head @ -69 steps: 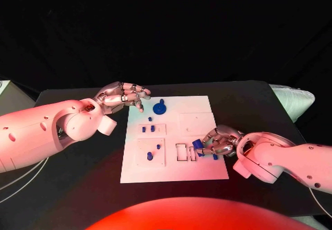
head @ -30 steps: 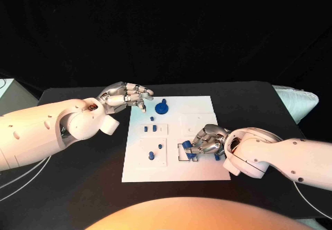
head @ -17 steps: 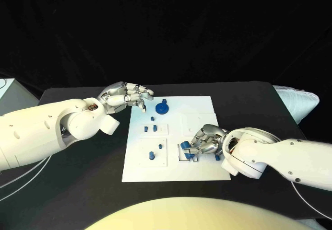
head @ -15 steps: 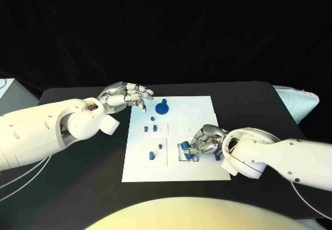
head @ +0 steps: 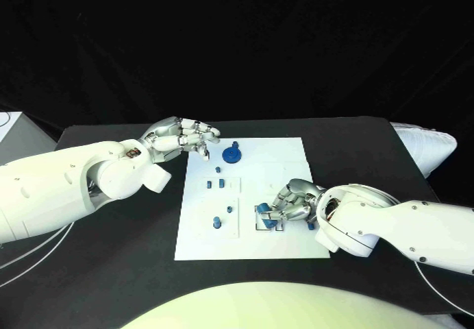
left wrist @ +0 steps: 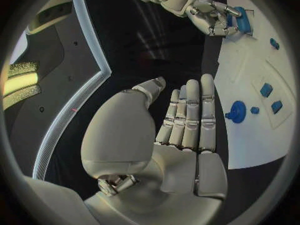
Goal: Assemble the parts on the task board
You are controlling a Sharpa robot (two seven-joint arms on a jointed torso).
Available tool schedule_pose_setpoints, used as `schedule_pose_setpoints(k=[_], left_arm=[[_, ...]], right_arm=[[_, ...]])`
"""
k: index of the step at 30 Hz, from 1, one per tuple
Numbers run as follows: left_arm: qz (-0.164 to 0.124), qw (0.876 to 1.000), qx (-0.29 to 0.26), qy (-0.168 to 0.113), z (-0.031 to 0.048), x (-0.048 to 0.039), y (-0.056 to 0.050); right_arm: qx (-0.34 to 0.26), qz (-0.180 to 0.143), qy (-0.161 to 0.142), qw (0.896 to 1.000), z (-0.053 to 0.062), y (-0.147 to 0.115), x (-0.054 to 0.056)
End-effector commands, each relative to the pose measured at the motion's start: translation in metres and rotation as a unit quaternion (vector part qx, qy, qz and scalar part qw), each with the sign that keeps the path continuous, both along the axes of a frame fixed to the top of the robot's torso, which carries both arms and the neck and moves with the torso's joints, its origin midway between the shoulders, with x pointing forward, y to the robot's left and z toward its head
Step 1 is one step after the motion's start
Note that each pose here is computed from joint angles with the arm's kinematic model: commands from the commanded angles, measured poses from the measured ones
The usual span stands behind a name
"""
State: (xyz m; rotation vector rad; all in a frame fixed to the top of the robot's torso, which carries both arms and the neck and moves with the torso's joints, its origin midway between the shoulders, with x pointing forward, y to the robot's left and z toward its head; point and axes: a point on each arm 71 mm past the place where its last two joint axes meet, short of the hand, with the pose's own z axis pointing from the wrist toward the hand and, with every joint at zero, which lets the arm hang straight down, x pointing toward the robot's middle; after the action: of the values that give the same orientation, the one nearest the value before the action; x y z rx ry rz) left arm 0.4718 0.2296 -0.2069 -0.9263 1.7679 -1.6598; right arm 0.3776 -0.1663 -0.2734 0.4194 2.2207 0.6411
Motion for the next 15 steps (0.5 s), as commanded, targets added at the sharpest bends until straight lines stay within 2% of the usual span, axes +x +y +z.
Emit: schedule_pose_setpoints(k=[1, 15], left_arm=[[-0.011, 1.000, -0.006, -0.001, 0.0007, -0.0013, -0.0022], [-0.010, 1.000, -0.006, -0.001, 0.0007, -0.0013, -0.0018]], right_arm=[[-0.004, -0.003, -0.013, 1.000, 0.0005, -0.0006, 0.0015], [-0.002, 0.005, -0.034, 0.999, 0.0015, 0.0009, 0.0021]])
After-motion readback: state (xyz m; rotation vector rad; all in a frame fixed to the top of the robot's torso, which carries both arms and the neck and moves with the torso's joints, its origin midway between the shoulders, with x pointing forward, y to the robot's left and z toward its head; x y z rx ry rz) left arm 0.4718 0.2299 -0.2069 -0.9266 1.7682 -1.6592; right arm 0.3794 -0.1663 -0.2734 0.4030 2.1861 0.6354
